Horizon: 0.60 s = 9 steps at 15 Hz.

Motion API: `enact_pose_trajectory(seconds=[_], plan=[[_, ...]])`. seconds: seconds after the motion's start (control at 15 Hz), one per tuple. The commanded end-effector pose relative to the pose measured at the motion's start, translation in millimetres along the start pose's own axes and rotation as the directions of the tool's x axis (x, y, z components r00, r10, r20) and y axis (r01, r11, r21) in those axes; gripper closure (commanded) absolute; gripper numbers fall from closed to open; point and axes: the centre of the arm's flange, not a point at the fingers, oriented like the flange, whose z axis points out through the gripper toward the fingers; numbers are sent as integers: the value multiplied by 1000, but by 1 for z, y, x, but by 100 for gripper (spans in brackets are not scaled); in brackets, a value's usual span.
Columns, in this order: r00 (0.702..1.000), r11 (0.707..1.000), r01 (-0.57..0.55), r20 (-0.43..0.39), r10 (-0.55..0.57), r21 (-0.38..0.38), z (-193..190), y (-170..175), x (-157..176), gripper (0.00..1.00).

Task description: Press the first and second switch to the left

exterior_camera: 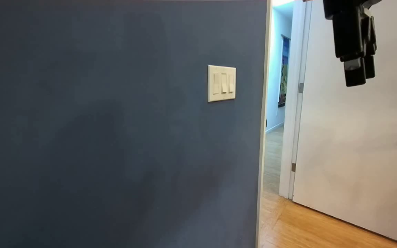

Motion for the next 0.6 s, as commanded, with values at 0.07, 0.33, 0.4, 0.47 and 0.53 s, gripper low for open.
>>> enact_pose_trajectory(seconds=[0.07,0.33,0.4,0.47,0.53], plan=[[1000,1000,0,0,0,0,0,0,0,0],[1000,1000,0,0,0,0,0,0,0,0],[1000,1000,0,0,0,0,0,0,0,0],[999,1000,6,-41,-6,22,-2,7,8,0],[996,1000,9,-90,-9,-2,-5,15,15,0]])
